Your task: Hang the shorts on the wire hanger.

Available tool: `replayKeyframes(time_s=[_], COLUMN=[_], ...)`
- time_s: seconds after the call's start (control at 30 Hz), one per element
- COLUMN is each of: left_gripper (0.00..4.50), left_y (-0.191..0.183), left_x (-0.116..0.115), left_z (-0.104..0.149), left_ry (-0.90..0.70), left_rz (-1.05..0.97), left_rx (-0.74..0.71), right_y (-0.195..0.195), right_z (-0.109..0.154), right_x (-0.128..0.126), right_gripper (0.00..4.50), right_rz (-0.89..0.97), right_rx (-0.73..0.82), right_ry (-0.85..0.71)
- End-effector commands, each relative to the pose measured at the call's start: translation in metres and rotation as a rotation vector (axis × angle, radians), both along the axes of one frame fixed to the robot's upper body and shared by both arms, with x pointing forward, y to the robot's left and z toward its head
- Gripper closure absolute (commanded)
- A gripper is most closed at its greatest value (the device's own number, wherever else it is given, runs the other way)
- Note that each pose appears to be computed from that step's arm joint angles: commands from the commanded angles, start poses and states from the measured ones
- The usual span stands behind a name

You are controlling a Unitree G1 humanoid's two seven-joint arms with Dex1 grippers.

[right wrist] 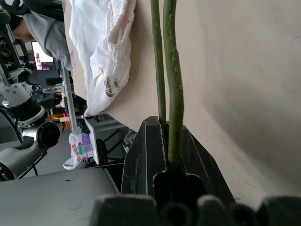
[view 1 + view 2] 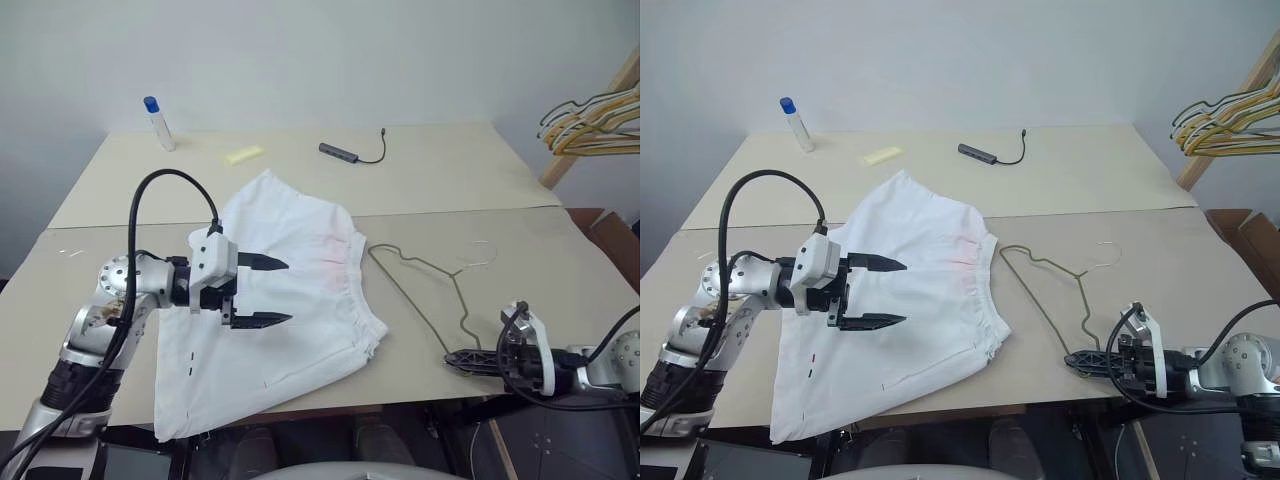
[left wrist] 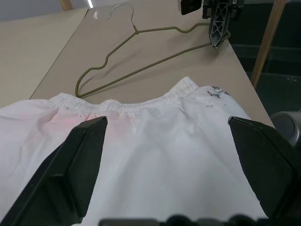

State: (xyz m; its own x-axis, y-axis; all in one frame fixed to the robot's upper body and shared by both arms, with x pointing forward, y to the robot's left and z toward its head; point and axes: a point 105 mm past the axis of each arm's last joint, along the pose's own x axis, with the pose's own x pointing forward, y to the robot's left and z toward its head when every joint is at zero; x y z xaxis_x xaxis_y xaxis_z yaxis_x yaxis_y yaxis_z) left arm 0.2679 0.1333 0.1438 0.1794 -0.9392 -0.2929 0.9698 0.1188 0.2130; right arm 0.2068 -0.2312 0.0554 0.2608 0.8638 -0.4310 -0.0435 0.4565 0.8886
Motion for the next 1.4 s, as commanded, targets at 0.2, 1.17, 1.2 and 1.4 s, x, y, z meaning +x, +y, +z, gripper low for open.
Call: replayKeyframes(time_s=[0.2,1.17,1.2,1.4], left_gripper=[0.02,0.02,0.02,0.02], left_y=[0.008,0.001,0.001,-0.002], left_x=[0.004,-0.005,-0.006,-0.008], left_z=[0.003,-0.012,-0.012,-0.014], left_ry=[-0.045,-0.066,-0.065,-0.071], left_rz=[0.037,0.066,0.069,0.066], left_rx=[0.017,0.045,0.042,0.053], right_y=[0.013,0.031,0.032,0.04], right_z=[0.014,0.006,0.008,0.013], right_x=[0.01,0.053,0.053,0.068], right_gripper=[4.5,4.5,4.5,4.5], right_rz=[0.065,0.236,0.248,0.276], right_rx=[0.05,-0.021,-0.014,0.005], right_ry=[-0.097,-0.097,-0.1,-0.124])
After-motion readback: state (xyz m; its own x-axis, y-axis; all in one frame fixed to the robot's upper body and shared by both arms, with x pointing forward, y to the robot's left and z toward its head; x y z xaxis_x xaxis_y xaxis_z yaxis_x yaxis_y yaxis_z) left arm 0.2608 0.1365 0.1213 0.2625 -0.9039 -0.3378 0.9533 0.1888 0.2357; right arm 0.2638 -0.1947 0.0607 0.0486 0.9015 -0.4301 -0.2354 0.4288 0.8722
